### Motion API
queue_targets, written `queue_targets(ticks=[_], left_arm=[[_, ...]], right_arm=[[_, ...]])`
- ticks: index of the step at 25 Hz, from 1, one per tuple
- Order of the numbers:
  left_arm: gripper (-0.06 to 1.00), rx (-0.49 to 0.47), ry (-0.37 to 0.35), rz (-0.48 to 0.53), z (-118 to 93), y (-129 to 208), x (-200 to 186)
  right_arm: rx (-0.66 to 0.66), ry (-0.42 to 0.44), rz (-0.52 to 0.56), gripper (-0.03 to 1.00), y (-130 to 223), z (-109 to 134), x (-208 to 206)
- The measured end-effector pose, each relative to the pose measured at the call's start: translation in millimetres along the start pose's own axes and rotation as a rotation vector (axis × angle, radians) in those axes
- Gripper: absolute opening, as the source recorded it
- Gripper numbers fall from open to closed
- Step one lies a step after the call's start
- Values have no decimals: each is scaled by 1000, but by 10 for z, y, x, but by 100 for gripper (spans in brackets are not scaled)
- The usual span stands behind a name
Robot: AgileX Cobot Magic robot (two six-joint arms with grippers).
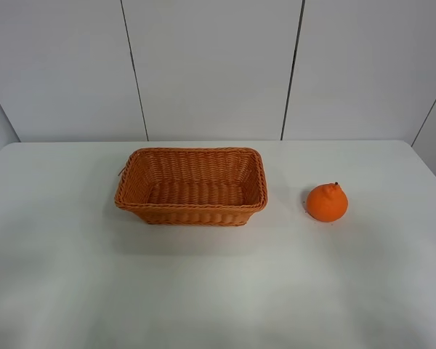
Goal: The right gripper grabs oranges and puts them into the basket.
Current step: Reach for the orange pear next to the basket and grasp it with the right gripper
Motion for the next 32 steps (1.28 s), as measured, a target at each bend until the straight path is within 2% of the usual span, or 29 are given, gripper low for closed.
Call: queue_targets(ticks=[3, 7, 11, 15, 23, 26, 32], left_arm=[[88, 0, 0, 0, 0, 0, 0], [88, 0, 0, 0, 0, 0, 0], [88, 0, 0, 0, 0, 0, 0], [88, 0, 0, 0, 0, 0, 0], [88, 0, 0, 0, 0, 0, 0], [88, 0, 0, 0, 0, 0, 0], [88, 0, 0, 0, 0, 0, 0]], right_arm=[[-9, -1, 42, 69, -174, -11, 25], [-13, -4, 169, 69, -559, -33, 242], [1, -24, 339, 69, -925, -32, 680], [36, -49, 531, 69, -1138, -6, 1287], [68, -79, 882, 69, -1142, 47, 2614], [84, -93, 952, 69, -1093, 78, 3028], [46, -130, 993, 69, -1011, 303, 3568]])
Point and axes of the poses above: a point on each arm's last joint axis where the gripper is mounted, x pointing out along that axis toward the gripper, z along the wrist's bending axis when the last joint is at zero, y = z × x, the point moved 3 cm from there along x, pointing out along that axis toward the gripper, and after that the axes turned 3 degrees about -x, right-handed, at the moved point
